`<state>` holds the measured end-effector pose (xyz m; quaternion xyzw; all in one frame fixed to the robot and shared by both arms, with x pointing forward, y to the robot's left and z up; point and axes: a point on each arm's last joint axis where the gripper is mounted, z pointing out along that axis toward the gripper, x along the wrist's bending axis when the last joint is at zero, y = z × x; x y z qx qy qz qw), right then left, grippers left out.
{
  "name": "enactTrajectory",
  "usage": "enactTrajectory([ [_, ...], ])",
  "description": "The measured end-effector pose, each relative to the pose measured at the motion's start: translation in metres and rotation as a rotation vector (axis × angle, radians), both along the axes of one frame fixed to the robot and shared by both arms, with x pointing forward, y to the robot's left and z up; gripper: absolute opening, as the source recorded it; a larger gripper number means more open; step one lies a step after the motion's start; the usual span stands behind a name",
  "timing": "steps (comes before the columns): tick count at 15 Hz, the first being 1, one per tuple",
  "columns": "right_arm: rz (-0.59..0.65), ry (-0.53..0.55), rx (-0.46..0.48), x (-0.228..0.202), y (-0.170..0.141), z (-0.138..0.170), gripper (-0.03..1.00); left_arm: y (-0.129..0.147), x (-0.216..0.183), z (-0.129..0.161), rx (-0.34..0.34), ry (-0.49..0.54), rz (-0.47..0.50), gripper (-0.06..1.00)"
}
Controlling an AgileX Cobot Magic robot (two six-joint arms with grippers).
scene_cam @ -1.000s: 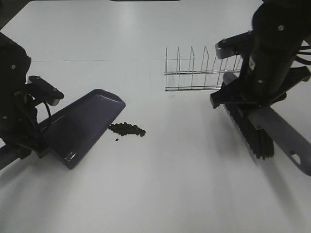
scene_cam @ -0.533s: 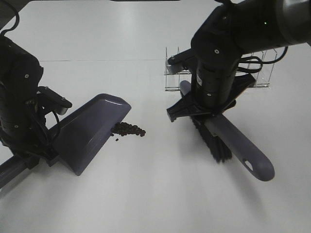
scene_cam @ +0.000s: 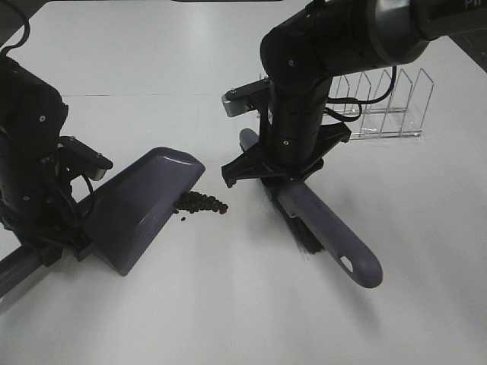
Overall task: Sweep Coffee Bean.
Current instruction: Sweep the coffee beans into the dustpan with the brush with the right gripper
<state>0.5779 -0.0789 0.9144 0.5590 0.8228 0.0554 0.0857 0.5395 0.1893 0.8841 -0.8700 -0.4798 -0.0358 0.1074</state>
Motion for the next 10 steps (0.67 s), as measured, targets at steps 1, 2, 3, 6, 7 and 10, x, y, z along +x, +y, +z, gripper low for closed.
enactTrajectory([
  [1,-0.002,0.011,0.022,0.0,0.002,-0.002,0.31,0.0,0.0,0.0,0.0,0.0,0.0,0.33],
  [2,-0.006,0.017,0.049,-0.001,0.005,-0.004,0.31,0.0,0.0,0.0,0.0,0.0,0.0,0.33],
  [3,-0.011,0.021,0.062,-0.001,0.006,-0.005,0.31,0.0,0.0,0.0,0.0,0.0,0.0,0.33],
  [6,-0.035,0.053,0.149,-0.001,0.015,-0.014,0.31,0.0,0.0,0.0,-0.002,0.001,0.003,0.33],
  [7,-0.042,0.064,0.177,-0.002,0.018,-0.017,0.31,0.0,0.0,0.0,-0.003,0.002,0.004,0.33],
  [10,-0.072,0.095,0.279,-0.002,0.028,-0.027,0.31,-0.002,-0.001,0.0,-0.02,0.013,0.008,0.33],
])
